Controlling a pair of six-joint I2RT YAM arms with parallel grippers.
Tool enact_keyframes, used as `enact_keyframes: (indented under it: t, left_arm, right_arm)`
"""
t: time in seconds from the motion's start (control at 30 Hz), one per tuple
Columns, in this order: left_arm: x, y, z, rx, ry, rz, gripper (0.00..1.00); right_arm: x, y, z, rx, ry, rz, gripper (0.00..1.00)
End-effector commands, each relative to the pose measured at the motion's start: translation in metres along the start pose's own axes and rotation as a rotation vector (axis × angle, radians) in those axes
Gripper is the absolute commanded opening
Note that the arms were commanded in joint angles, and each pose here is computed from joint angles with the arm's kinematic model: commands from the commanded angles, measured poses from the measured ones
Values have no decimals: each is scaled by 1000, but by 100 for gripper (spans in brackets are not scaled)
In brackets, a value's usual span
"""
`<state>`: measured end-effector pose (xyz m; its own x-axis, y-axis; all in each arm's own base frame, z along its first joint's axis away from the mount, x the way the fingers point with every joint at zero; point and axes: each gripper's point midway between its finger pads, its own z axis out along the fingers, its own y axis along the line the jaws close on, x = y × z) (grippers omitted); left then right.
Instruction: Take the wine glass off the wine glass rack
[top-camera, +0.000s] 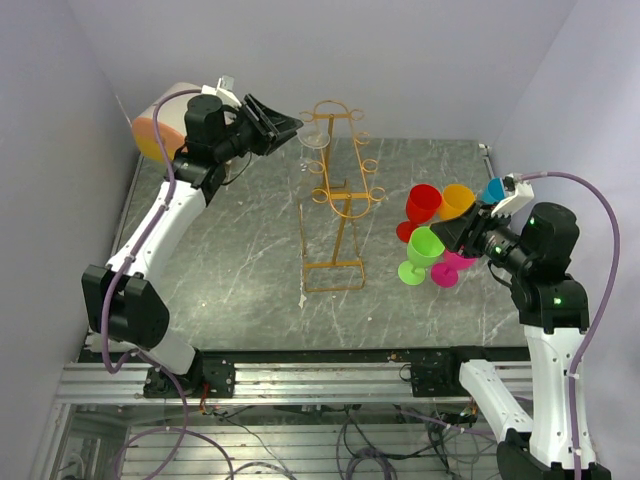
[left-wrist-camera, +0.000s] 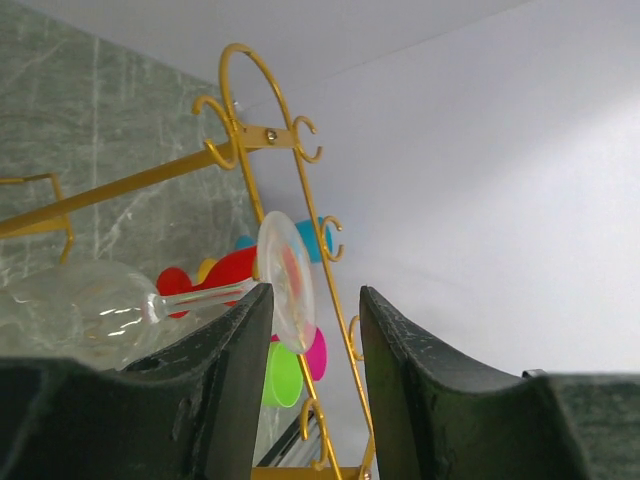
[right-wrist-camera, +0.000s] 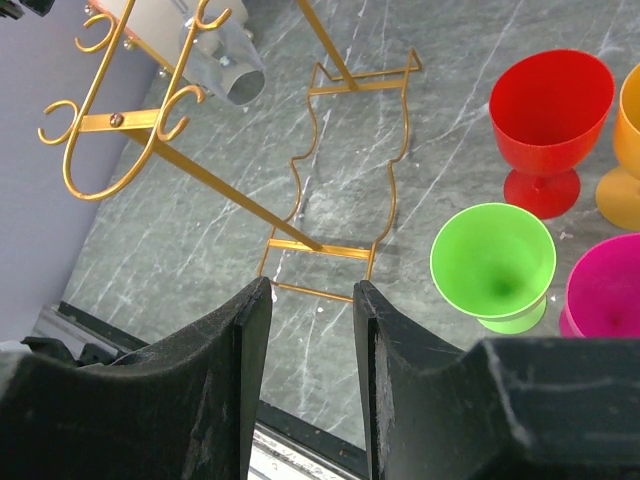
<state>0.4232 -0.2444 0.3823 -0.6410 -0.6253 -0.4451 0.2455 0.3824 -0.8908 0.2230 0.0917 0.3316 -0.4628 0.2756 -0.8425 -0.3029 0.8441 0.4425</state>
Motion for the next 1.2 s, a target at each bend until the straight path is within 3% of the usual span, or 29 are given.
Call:
enact_keyframes:
  t: [0.0,0.63,1.17]
  left_arm:
    - [0,-10,4,71,22,-17,50]
    - [-13,20,-10,-32,-4,6,48]
    - [-6,16,-4,65,25,-70,47]
  right_arm:
    - [-11,6,-4,-20,-40,-23,38]
    - [-11,6,-6,-12,-48,-25,38]
    - [-9,6,-6,-17,-53,-18,38]
